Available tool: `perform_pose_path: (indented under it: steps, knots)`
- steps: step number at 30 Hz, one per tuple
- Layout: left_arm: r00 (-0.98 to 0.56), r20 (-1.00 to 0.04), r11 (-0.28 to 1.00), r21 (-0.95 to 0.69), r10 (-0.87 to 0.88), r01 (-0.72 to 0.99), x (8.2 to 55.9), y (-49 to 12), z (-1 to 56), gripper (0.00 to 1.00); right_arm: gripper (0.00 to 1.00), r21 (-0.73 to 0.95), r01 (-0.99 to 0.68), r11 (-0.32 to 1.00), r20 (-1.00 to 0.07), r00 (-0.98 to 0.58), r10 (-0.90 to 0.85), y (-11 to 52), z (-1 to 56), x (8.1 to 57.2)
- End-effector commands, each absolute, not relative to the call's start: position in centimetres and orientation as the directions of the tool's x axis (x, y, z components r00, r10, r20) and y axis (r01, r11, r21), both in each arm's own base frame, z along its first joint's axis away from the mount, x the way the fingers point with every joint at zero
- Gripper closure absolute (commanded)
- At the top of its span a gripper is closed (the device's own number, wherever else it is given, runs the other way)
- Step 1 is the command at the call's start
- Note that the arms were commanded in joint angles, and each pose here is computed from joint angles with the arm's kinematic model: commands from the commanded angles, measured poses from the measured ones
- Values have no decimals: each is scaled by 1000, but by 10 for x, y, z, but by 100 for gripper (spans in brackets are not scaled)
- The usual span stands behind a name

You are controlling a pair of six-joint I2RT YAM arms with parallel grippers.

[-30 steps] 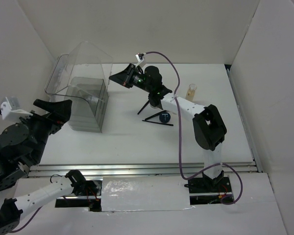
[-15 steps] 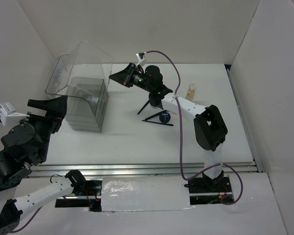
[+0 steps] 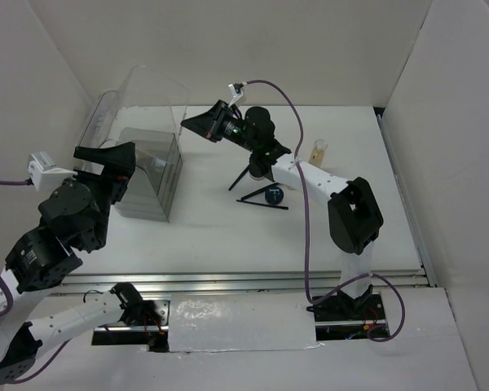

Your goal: Organize the makeup

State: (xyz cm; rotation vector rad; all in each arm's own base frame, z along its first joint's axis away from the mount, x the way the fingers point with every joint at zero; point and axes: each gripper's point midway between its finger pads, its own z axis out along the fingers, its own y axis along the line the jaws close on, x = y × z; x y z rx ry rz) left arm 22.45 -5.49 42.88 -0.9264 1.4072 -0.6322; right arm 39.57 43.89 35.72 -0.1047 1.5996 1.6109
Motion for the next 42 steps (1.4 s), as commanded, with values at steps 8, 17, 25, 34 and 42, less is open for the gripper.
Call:
perform_pose_path:
  steps: [8,17,25,34,42]
  knots:
    - [79,-528,520,-848,-845,-107,249,-87,431,1,100,654,-756,33,-652,-541,531,431,436,357]
    - [42,-557,547,-825,-829,-143,268,-96,409,1,100,651,-758,19,-652,-546,526,433,434,357]
    - [11,-547,542,-831,-837,-123,298,-101,398,1,100,645,-764,0,-655,-552,516,433,434,352]
    - [-10,-556,555,-830,-831,-42,314,-115,412,1,100,644,-765,-7,-659,-559,503,433,426,349]
    - [-8,-536,536,-844,-844,40,310,-121,433,2,85,656,-754,-13,-654,-578,488,438,418,352]
